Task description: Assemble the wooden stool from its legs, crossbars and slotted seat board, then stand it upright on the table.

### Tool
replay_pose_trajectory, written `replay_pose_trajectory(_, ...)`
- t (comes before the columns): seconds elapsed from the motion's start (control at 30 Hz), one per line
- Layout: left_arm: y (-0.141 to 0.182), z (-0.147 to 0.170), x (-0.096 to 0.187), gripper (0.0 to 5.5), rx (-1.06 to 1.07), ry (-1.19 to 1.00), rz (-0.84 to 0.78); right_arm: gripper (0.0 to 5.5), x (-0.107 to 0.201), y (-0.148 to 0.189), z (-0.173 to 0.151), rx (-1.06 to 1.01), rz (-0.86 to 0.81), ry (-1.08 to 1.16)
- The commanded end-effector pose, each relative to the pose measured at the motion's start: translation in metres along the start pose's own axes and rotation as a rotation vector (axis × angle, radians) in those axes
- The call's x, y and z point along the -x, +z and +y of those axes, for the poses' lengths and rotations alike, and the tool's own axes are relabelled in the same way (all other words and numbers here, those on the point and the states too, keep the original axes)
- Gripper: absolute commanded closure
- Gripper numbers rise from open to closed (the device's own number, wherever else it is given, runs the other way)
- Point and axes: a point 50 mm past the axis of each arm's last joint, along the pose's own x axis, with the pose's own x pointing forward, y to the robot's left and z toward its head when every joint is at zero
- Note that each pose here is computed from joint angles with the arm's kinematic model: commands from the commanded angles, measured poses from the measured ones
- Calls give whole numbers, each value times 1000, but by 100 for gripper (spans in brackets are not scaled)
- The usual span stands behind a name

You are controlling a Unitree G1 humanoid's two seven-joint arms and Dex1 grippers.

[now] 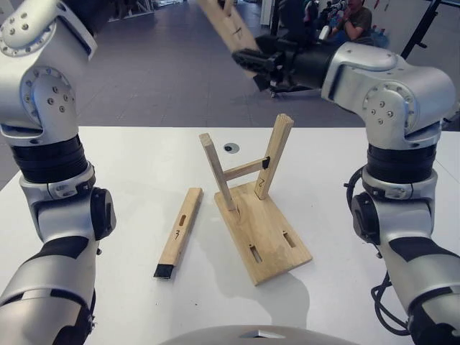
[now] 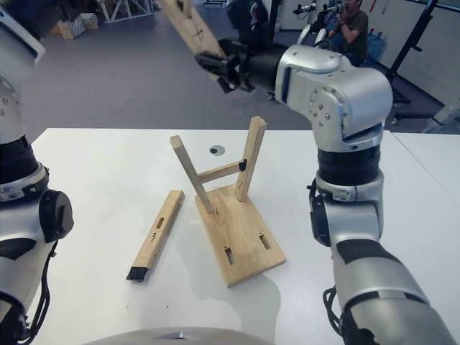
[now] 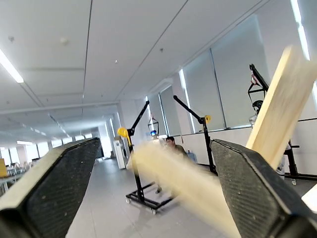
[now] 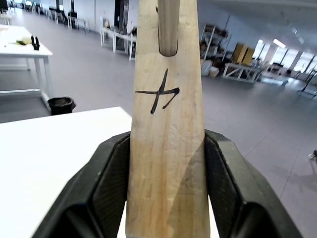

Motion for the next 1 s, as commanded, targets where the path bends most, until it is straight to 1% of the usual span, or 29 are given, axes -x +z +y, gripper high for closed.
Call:
replay_pose_trajectory(0.03,14,-2,-1,143,-24,13,-18,345,-2,3,7,39,42,-9)
replay_pose_trajectory(0.17,20,2,-1,143,-76,29,-14,345,-3,1,13,99,60,-3)
replay_pose_trajectory(0.27,17,6,-2,143,-124,20,21,345,-5,-3,14,146,74,-1)
replay_pose_trajectory(0.37,13,3,-4,143,-143,-4,37,345,-9,-8,16,183,90,4)
replay_pose_trajectory(0.63,-1,-4,-4,143,-118,-49,71,345,-11,-12,22,199,87,32)
replay_pose_trajectory(0.7,-3,-2,-3,143,-117,-39,78,345,-10,-11,22,192,84,34)
replay_pose_trajectory(0.83,-3,15,5,143,-82,26,83,345,-7,-13,21,175,84,35)
replay_pose_trajectory(1.0,-26,18,13,143,-43,42,137,345,-7,-14,21,168,84,38)
